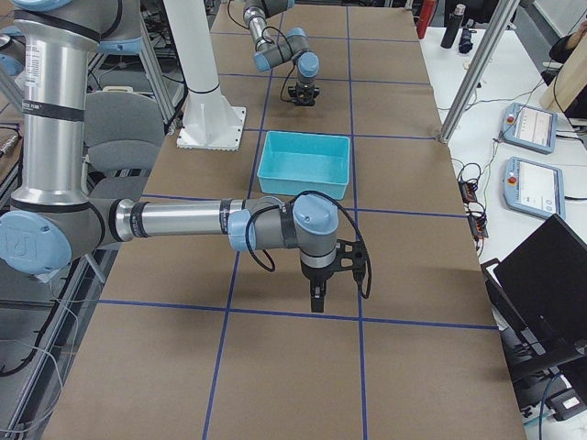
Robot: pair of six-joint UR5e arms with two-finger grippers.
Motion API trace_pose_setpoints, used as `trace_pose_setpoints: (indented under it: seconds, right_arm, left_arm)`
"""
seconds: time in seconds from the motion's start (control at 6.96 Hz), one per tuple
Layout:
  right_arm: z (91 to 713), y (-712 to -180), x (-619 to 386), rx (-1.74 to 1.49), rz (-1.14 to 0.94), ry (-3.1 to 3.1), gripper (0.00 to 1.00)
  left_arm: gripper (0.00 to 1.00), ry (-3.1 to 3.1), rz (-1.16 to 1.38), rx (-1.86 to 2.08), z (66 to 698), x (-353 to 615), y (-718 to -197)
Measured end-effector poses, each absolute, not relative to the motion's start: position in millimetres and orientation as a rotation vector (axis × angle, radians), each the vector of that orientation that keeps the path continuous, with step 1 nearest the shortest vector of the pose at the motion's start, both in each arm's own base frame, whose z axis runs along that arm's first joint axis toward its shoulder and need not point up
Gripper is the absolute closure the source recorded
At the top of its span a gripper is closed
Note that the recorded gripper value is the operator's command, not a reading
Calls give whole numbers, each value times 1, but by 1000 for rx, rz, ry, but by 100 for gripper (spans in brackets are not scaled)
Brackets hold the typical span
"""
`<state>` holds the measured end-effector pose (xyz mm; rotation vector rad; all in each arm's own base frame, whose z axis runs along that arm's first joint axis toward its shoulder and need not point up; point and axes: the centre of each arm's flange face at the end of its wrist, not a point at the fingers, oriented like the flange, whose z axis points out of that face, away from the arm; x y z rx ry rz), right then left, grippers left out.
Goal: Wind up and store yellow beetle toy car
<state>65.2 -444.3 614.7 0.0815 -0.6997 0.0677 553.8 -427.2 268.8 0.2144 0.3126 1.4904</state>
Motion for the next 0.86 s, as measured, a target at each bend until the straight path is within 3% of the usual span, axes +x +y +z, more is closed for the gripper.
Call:
trace_pose_setpoints:
  seconds: [0.43, 0.86]
  right_arm:
    - [615, -444, 65, 81, 68, -700, 0]
    - [615, -444, 65, 82, 68, -700, 0]
  left_arm:
    - [100, 298, 1573, 271, 293, 502, -478]
    - [100, 406, 1648, 409, 341, 493, -480]
